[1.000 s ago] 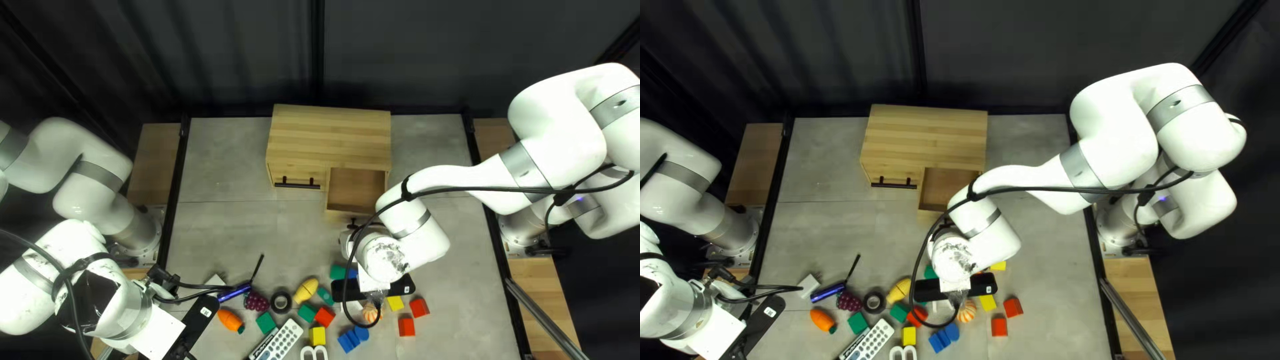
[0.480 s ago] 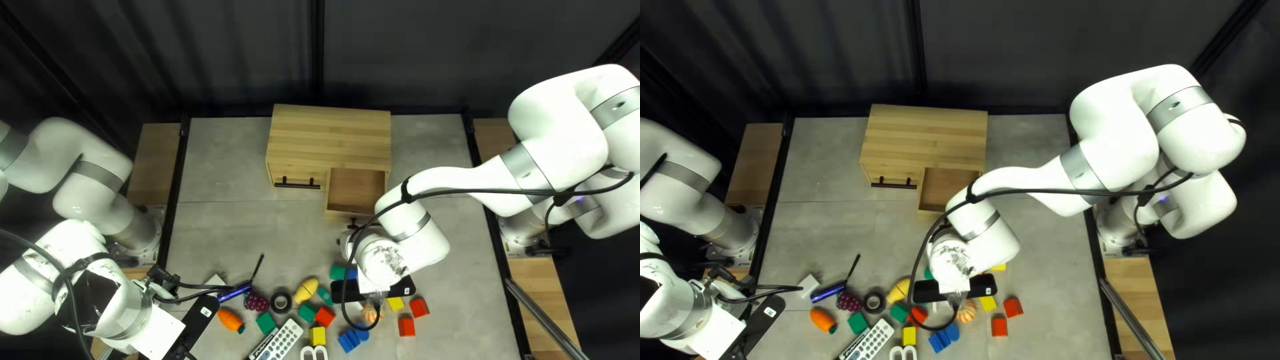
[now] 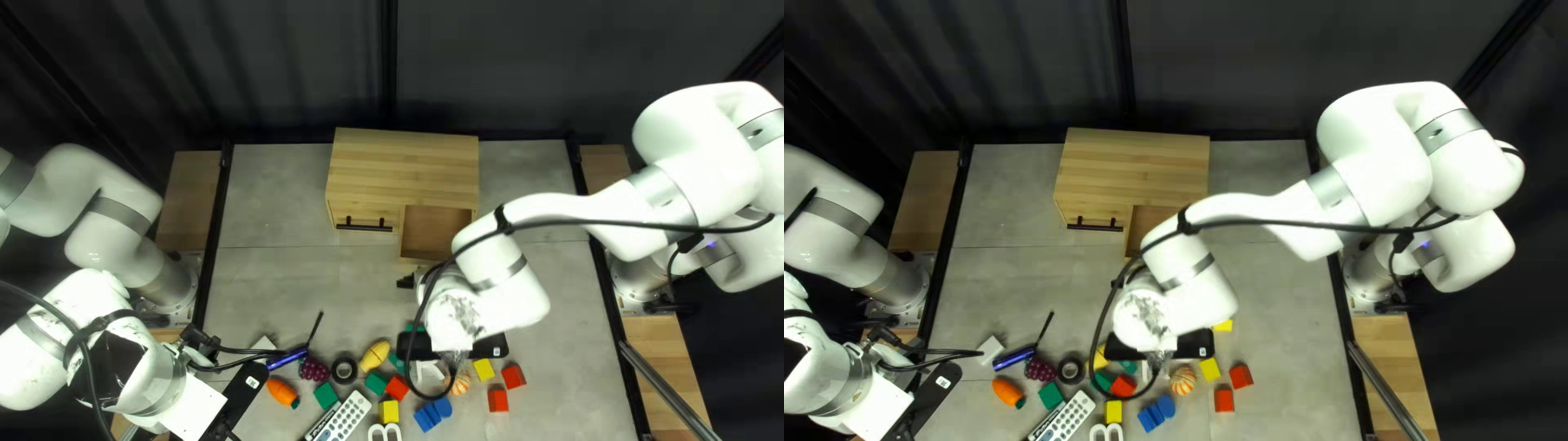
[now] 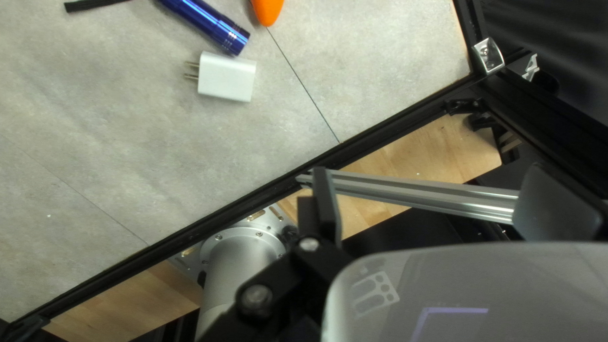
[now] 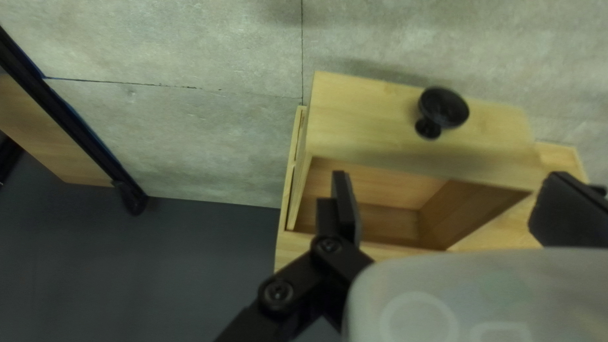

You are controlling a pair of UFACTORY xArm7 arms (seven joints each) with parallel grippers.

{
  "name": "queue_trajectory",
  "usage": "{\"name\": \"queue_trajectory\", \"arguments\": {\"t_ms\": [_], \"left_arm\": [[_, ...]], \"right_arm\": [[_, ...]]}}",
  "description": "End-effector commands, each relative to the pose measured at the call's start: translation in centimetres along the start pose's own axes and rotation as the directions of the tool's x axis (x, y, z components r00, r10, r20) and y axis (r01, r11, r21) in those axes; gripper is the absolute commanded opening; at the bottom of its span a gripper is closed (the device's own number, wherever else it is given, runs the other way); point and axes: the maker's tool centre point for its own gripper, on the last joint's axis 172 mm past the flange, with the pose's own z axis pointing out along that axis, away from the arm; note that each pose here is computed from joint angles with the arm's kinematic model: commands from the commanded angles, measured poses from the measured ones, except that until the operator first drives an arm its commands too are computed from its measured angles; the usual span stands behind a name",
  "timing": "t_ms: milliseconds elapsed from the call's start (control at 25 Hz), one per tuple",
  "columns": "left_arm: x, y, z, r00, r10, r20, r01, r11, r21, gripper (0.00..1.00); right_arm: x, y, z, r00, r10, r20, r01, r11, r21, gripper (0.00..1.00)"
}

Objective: Open drawers and place objects into drawer and close

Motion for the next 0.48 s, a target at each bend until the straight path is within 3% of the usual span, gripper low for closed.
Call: {"name": "queue_trajectory", "arguments": {"t_ms": [40, 200, 480], "left_arm": [[0.0, 0.0, 0.0, 1.000, 0.000, 0.000, 0.000, 1.000, 0.000, 1.00], [0.0, 0.0, 0.0, 1.000, 0.000, 0.000, 0.000, 1.000, 0.000, 1.00], [0.0, 0.0, 0.0, 1.000, 0.000, 0.000, 0.000, 1.000, 0.000, 1.00]], "right_arm": [[-3.0, 0.3, 1.2, 0.996, 0.054, -0.076, -0.056, 0.998, -0.030, 1.00], [-4.8, 0.4, 2.1, 0.982, 0.131, -0.135, -0.133, 0.991, -0.003, 1.00], [-6.1, -0.2, 3.4, 0.946, 0.280, -0.161, -0.264, 0.958, 0.115, 1.00]]}}
